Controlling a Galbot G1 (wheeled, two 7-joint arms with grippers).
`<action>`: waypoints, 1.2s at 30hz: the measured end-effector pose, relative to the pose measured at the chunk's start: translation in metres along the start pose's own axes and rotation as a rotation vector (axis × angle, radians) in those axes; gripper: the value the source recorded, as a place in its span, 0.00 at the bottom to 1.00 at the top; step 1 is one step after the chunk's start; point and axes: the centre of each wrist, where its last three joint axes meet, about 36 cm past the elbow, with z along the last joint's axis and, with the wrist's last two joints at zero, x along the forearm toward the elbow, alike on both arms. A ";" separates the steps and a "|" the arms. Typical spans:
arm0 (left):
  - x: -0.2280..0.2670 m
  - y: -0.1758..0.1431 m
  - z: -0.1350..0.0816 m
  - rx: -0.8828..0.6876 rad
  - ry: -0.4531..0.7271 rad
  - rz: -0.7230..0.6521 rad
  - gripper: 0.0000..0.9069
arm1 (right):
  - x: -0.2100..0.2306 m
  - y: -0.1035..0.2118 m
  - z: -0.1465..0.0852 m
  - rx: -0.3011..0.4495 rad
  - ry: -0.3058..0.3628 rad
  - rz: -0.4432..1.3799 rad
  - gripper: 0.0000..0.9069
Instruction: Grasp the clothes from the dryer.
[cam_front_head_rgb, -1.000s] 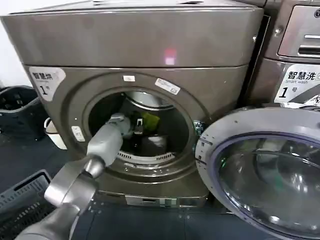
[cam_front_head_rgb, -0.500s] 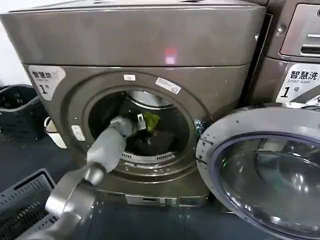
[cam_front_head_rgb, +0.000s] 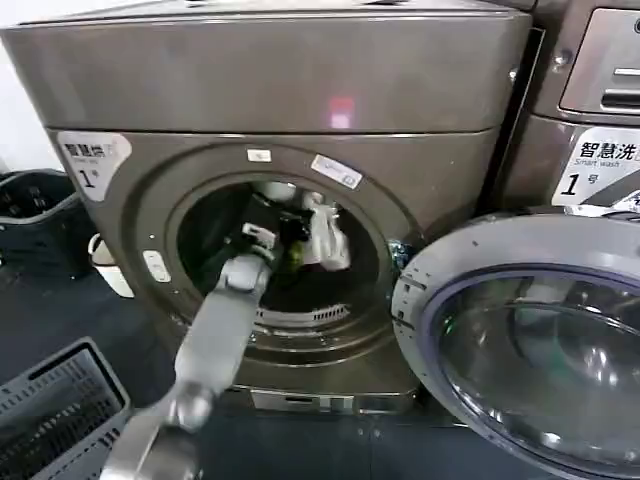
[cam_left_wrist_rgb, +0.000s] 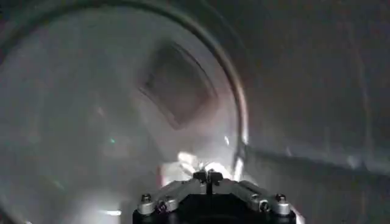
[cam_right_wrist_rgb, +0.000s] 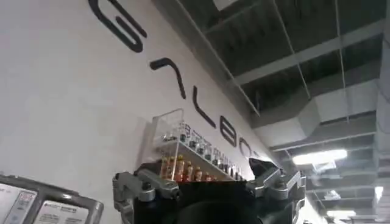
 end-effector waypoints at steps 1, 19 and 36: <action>0.006 -0.004 0.003 0.017 -0.023 -0.024 0.00 | 0.000 0.000 0.000 0.001 -0.003 -0.002 1.00; 0.051 -0.025 0.019 0.053 -0.147 -0.161 0.00 | -0.001 -0.004 -0.001 0.008 -0.033 0.004 1.00; 0.048 -0.026 0.016 0.055 -0.163 -0.183 0.00 | 0.000 -0.010 -0.002 0.010 -0.042 0.010 1.00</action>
